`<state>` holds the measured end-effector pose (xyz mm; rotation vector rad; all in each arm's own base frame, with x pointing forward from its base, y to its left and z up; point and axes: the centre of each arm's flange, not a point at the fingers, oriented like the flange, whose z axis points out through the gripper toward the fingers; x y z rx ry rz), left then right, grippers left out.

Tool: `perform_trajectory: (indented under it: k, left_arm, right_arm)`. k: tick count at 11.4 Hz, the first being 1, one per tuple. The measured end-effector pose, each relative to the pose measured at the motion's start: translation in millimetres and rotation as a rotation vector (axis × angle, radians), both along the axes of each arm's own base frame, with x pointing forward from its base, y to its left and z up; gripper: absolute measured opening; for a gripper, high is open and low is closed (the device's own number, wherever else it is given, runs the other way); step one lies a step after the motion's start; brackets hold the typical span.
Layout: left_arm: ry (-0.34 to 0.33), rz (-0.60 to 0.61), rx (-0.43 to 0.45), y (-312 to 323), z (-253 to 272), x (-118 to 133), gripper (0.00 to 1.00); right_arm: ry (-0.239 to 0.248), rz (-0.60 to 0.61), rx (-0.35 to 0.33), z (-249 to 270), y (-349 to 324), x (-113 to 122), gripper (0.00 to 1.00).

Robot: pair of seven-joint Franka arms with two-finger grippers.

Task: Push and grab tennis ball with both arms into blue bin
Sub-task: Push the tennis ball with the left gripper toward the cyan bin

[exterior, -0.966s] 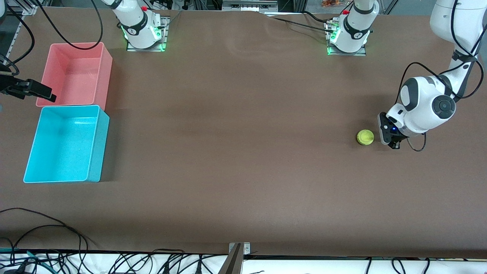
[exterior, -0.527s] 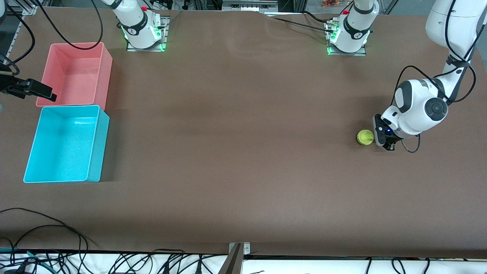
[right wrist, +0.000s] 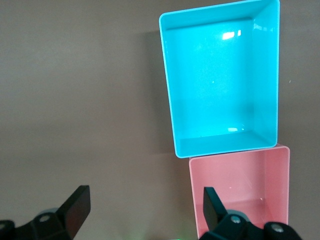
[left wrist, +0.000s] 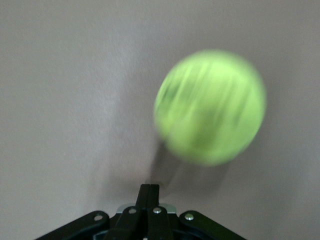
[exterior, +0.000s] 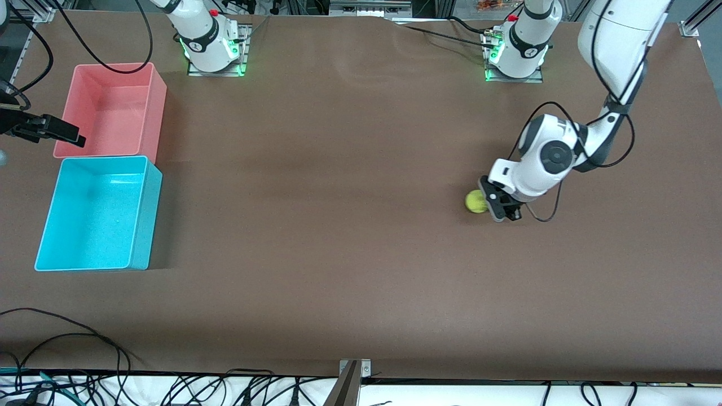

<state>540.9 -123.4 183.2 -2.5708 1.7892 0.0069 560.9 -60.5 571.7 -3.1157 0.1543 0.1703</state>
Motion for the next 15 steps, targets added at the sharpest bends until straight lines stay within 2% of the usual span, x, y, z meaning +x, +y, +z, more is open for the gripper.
perform_trajectory:
  k: [2,4,6,8,9,11,15]
  left_arm:
    - [-0.004,0.036,0.02,13,2,5,0.01]
    - [-0.006,0.1,0.042,56,15,18,0.04]
    - [-0.025,0.151,0.078,93,53,28,0.04]
    - [-0.055,0.16,0.106,101,100,29,0.04]
    - [-0.08,0.164,0.115,102,123,28,0.08]
    - [-0.109,0.187,0.138,112,163,24,0.3]
    - [-0.098,0.241,0.18,124,216,9,0.78]
  right_arm:
    - [0.003,0.0,0.0,0,0,0,1.0]
    - [0.021,0.002,0.003,-2,1,-2,1.0]
    - [0.036,0.002,0.004,-3,2,-4,1.0]
    - [0.037,0.001,0.004,-2,1,-4,1.0]
    - [0.036,0.0,0.011,-2,1,-4,1.0]
    - [0.035,-0.002,0.019,-2,2,-4,1.0]
    - [0.023,-0.002,0.022,3,2,-4,1.0]
